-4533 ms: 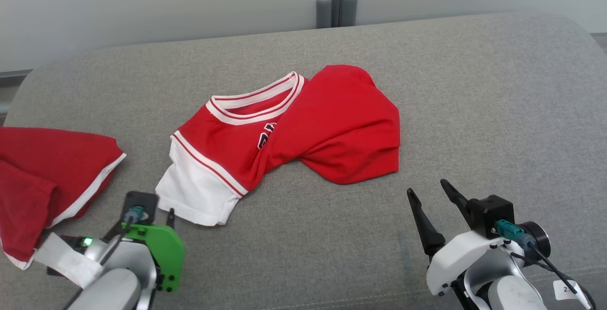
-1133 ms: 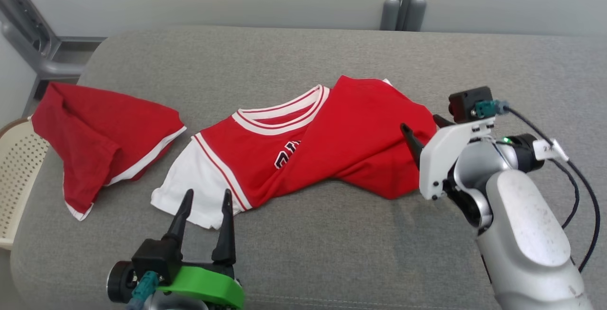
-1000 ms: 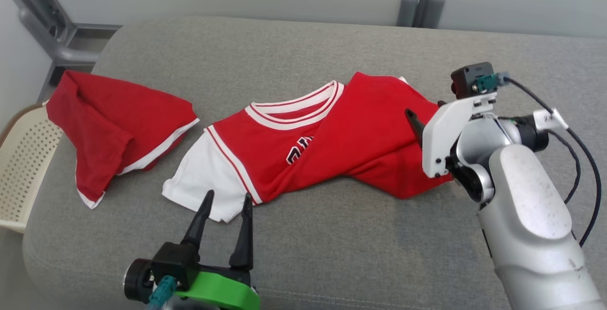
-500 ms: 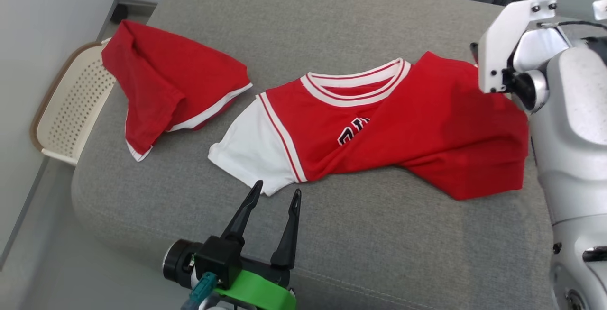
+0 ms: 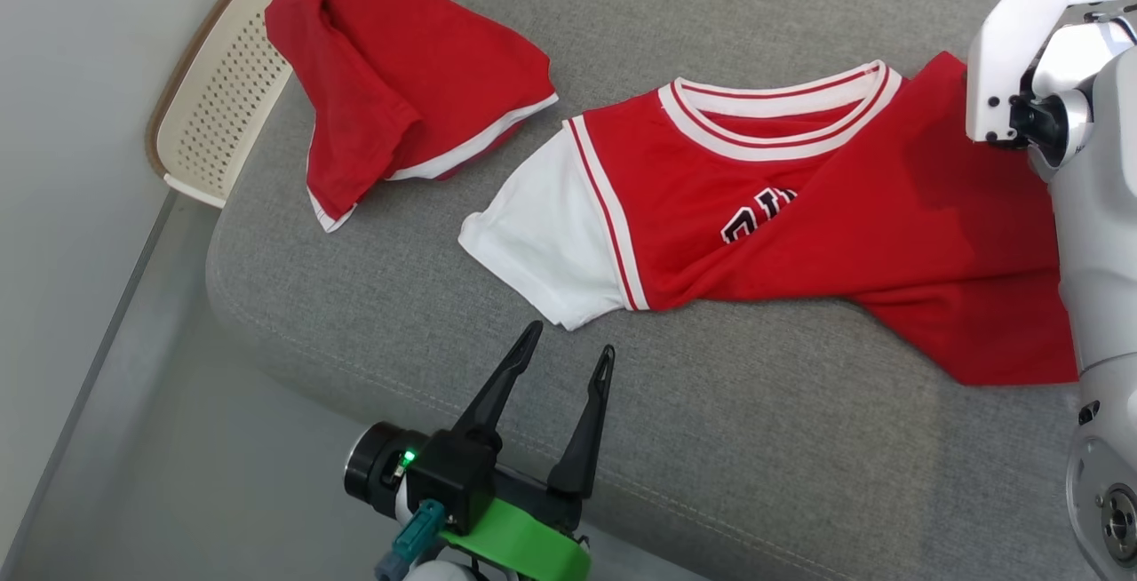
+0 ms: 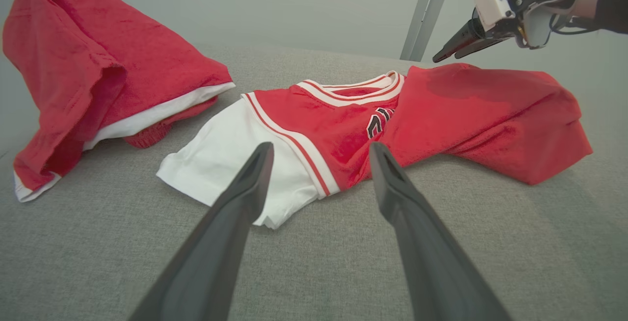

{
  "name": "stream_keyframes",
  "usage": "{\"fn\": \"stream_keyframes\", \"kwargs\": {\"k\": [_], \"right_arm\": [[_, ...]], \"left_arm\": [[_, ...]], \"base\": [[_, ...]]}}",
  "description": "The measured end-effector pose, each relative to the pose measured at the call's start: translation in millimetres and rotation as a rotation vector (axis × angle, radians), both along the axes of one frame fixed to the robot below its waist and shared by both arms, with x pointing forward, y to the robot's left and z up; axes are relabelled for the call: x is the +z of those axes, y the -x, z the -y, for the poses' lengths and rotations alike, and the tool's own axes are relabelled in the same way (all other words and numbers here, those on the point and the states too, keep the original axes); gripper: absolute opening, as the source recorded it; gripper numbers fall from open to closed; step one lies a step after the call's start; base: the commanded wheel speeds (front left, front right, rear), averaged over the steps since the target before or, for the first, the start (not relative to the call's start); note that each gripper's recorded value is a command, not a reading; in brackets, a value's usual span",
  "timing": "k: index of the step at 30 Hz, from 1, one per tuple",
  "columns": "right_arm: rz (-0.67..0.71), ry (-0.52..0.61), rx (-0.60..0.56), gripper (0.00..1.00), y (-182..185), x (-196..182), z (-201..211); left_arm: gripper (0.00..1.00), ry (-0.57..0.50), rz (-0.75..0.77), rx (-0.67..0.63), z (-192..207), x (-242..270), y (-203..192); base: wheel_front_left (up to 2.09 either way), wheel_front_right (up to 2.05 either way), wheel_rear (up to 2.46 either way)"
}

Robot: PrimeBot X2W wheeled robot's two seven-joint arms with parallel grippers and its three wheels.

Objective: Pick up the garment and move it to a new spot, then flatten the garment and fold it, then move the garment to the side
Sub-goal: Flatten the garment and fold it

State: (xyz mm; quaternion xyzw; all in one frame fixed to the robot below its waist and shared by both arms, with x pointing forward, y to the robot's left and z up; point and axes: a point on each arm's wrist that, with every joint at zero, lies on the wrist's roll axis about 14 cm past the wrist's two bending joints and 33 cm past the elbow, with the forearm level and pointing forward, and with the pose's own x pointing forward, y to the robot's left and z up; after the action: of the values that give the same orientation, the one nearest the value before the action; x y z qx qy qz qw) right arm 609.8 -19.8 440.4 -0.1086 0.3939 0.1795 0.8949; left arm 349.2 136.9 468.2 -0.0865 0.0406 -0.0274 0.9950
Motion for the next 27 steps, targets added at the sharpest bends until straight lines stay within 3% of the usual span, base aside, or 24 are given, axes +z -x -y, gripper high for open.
{"fn": "stream_keyframes", "kwargs": {"k": [1, 2, 3, 5, 6, 7, 8, 18, 27], "right_arm": [[-0.012, -0.005, 0.004, 0.93, -0.6, -4.8, -4.0], [-0.03, -0.003, 0.009, 0.79, -0.1, -10.7, -7.5], [-0.049, -0.005, 0.015, 0.54, 1.3, -17.0, -11.6], [-0.094, 0.002, 0.032, 0.39, 7.3, -31.3, -19.5], [-0.114, 0.002, 0.039, 0.27, 10.2, -36.7, -22.8], [-0.124, 0.004, 0.046, 0.08, 12.0, -40.2, -25.3], [-0.126, 0.007, 0.051, 0.0, 12.4, -41.8, -26.5], [0.002, 0.02, 0.077, 0.0, 2.9, -14.0, -15.9], [0.177, -0.016, 0.113, 0.0, 9.6, 49.2, 7.6]], "left_arm": [[1.0, 0.0, -0.009, 0.003, -0.6, -2.7, 0.2], [1.0, 0.001, -0.019, 0.005, -1.0, -5.4, 0.3], [1.0, 0.0, -0.026, 0.007, -1.7, -7.7, -0.1], [1.0, -0.002, -0.038, 0.01, -2.9, -11.4, -2.0], [1.0, -0.003, -0.041, 0.012, -3.3, -12.4, -3.1], [1.0, -0.003, -0.044, 0.014, -3.9, -13.3, -3.9], [1.0, -0.004, -0.046, 0.015, -4.2, -14.1, -4.8], [1.0, 0.001, -0.034, -0.009, 0.7, -13.5, -14.1], [1.0, -0.016, 0.005, -0.048, 6.5, -4.0, -16.8]], "base": [[0.0, 0.0, 0.0], [0.0, 0.0, 0.0], [0.0, 0.0, 0.0], [0.0, 0.0, 0.0], [0.0, 0.0, 0.0], [0.0, 0.0, 0.0], [0.0, 0.0, 0.0], [0.0, 0.0, 0.0], [0.0, 0.0, 0.0]]}}
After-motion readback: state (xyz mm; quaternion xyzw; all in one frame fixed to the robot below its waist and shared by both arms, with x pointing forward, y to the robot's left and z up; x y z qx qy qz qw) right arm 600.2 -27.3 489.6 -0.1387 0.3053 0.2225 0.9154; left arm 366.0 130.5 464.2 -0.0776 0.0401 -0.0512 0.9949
